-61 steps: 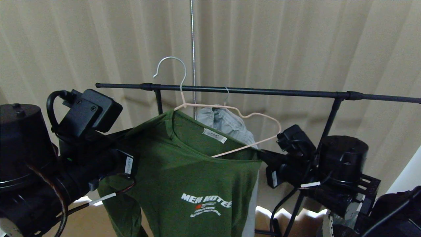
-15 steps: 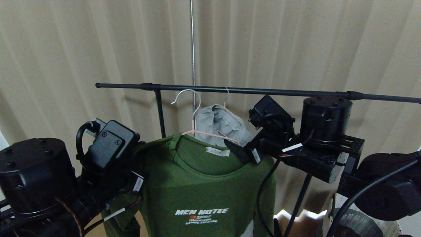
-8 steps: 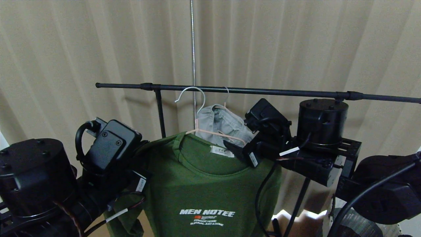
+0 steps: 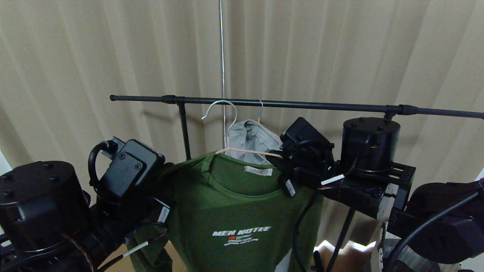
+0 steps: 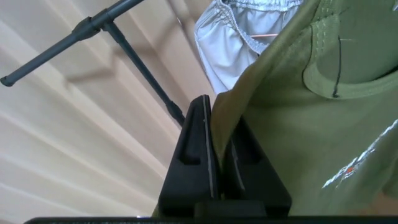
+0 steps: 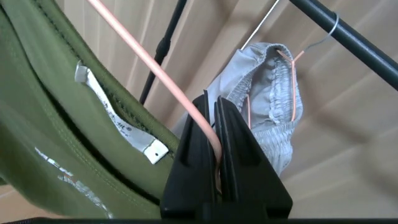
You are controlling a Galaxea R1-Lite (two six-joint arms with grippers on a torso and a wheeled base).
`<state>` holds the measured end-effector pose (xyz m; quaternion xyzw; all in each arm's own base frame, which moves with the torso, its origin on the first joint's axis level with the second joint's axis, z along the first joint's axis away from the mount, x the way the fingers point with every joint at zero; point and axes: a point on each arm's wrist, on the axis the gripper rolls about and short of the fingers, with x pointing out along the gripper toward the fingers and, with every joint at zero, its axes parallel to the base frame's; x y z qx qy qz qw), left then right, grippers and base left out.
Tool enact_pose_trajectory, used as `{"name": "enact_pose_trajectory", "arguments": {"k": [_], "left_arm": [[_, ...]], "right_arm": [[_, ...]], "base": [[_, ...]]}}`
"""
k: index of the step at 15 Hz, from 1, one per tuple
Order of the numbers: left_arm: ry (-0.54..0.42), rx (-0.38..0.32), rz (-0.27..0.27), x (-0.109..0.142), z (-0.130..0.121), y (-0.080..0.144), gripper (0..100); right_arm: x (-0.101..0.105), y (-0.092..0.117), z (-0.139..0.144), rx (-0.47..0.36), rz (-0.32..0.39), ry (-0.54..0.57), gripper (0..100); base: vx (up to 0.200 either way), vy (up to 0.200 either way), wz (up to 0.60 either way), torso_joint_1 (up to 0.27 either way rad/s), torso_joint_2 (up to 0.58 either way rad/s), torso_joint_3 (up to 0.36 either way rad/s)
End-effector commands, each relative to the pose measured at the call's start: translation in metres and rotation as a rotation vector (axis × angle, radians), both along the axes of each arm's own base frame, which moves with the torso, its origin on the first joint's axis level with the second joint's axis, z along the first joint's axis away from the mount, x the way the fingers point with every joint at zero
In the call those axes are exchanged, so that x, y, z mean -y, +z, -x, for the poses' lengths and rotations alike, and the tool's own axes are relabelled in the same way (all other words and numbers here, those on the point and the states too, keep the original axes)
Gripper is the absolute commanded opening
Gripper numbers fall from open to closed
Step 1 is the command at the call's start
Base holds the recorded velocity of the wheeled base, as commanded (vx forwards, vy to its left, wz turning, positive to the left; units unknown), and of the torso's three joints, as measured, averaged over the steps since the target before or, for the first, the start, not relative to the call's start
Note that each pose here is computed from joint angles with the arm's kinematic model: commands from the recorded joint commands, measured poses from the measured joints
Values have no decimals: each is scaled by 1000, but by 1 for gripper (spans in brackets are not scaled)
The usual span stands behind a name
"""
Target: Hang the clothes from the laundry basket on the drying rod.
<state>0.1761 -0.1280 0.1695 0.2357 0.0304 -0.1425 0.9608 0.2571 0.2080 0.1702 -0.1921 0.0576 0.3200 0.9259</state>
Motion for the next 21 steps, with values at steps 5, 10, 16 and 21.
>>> {"name": "enact_pose_trajectory", "arguments": {"k": [5, 10, 16, 21], "left_arm": [[-27, -7, 8, -4, 5, -1, 100], [-94, -36, 68, -18, 21, -6, 100], [-1, -131, 46, -41, 23, -32, 100], [-23, -161, 65, -42, 24, -36, 100]], "right_arm": [[9, 8, 7, 15, -10, -14, 0], [55, 18, 18, 32, -31, -117, 0], [76, 40, 44, 85, -104, -127, 0], [80, 43, 52, 94, -117, -97, 0]], "base": [[0, 0, 0, 0, 0, 0], [0, 0, 0, 0, 0, 0], [0, 0, 0, 0, 0, 0], [0, 0, 0, 0, 0, 0]]}}
